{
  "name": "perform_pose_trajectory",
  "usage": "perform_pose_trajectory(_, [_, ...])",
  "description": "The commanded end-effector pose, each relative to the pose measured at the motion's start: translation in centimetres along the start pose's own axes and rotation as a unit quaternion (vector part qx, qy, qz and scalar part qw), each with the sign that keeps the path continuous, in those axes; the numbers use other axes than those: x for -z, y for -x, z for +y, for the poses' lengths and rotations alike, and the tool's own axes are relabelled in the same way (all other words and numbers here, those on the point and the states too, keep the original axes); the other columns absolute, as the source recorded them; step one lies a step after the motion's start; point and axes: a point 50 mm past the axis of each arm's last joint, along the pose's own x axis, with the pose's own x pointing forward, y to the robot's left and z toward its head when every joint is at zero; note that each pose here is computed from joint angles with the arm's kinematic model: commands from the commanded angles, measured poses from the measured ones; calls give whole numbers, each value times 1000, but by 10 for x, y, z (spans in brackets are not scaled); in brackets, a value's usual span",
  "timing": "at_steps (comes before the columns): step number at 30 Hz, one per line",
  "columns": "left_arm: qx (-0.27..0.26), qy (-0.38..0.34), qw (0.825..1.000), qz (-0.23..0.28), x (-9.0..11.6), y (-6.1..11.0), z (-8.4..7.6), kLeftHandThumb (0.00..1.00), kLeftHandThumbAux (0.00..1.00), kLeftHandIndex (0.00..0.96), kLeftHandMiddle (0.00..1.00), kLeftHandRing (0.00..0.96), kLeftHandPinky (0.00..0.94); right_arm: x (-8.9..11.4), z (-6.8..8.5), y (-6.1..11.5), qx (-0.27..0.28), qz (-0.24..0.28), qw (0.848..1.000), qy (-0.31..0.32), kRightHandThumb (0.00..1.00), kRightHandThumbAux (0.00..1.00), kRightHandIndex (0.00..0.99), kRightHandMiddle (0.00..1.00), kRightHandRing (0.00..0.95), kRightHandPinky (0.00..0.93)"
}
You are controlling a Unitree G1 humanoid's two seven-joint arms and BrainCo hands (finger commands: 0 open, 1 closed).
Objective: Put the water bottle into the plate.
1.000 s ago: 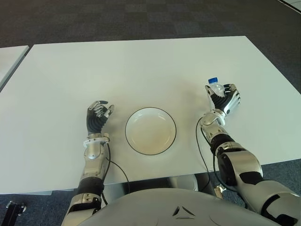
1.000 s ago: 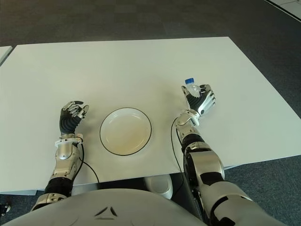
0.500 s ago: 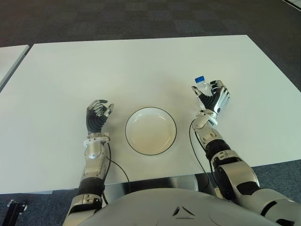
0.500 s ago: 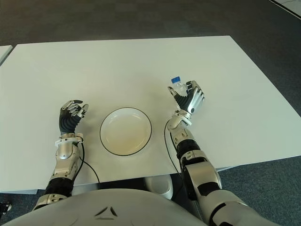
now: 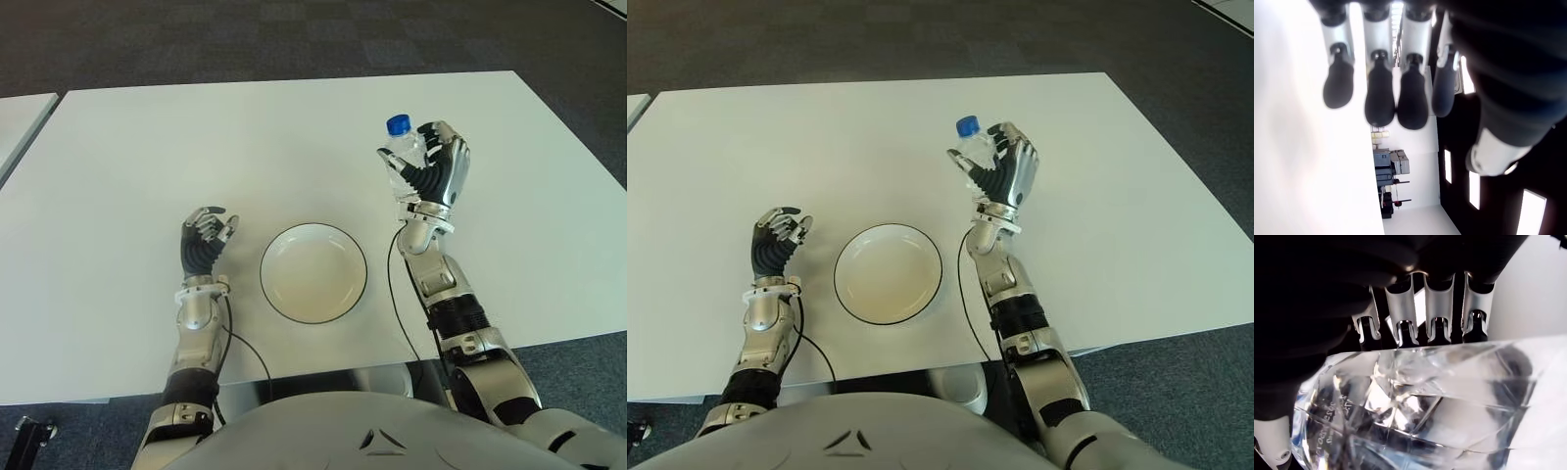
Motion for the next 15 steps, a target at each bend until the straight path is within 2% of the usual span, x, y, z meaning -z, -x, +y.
perform_pose_trajectory(1, [5, -3, 1000, 6, 2, 3, 0, 709, 714, 437, 721, 704, 691, -11, 9, 7, -56, -63, 996, -27, 744, 712, 441, 881, 883, 874])
perform_pose_trajectory(5, [7, -3, 1000, 4, 2, 3, 1, 708, 714, 437, 720, 701, 685, -15, 10, 8, -79, -94, 991, -48, 745, 711, 441, 887, 888, 879])
perform_pose_trajectory(9, [6, -4, 1000, 8, 3, 3, 2, 708, 714, 437, 715, 697, 674, -24, 12, 11, -154, -154, 969, -117, 746, 711, 441, 896, 893, 888])
perform_pose_trajectory(15, [4, -3, 1000, 7, 3, 3, 2, 708, 715, 437, 708, 690, 670, -35, 15, 17, -204, -216, 943, -150, 746, 711, 441, 904, 899, 892])
